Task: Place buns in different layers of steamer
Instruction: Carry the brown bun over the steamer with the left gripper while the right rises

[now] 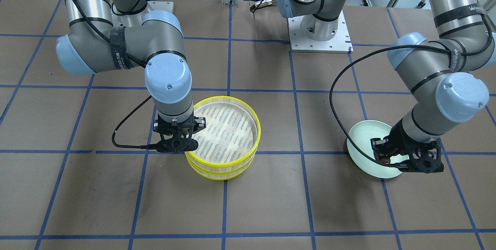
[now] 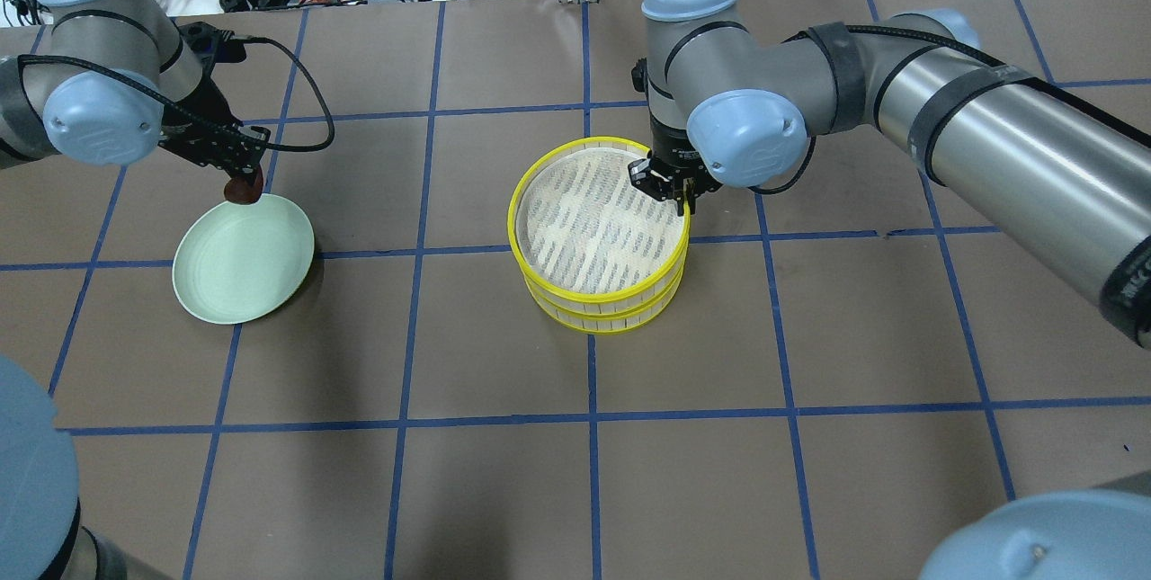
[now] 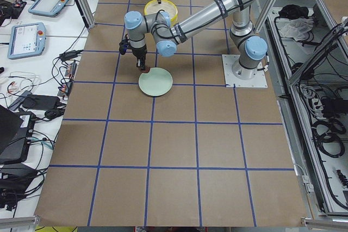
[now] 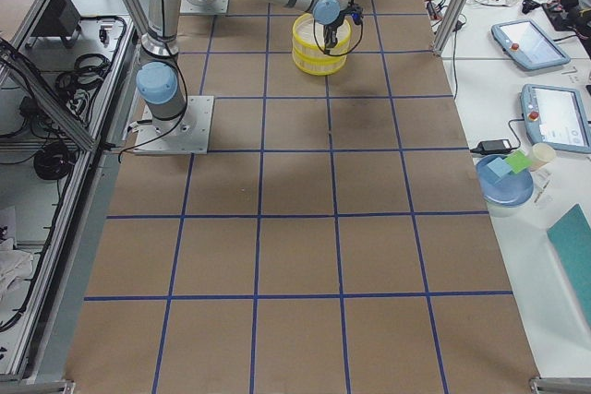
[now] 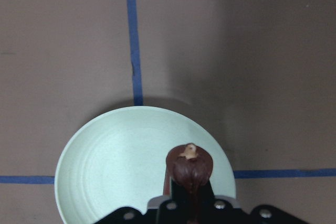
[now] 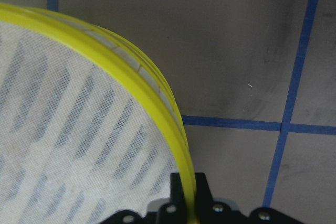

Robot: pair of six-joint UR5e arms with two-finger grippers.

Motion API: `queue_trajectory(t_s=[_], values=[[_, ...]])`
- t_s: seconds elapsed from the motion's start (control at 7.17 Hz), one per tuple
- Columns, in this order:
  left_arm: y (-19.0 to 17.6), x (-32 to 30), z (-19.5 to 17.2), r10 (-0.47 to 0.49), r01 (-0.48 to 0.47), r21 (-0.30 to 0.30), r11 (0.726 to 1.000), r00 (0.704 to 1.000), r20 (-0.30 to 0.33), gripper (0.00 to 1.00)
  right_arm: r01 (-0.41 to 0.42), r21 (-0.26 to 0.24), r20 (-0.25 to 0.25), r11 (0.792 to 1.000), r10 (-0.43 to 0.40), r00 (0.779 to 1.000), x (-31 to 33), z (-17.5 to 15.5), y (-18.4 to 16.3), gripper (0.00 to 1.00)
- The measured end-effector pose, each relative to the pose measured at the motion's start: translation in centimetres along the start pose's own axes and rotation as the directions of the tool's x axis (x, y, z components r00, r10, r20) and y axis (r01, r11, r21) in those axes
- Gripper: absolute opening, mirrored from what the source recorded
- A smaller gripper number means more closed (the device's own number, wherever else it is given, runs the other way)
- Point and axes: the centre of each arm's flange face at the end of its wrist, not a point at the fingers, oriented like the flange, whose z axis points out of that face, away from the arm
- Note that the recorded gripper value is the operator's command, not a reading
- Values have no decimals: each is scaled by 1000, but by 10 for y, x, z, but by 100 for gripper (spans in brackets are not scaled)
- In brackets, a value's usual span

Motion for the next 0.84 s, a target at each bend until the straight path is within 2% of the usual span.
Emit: queue_trajectory(t_s=[0.56,0.7,0.84], values=[[11,79,-52,-78,81,62,995,996,-47,0,9,-10,-9,1000,-9,1000,1,6,-1,0],[15,98,-63,-101,107,77,991,992,-80,0,9,-13,-11,1000,-9,1000,1,8,-1,66],[19,112,-70,-117,126,86,988,987,-106,0,9,-16,-13,1000,-9,1000,1,9,0,100]])
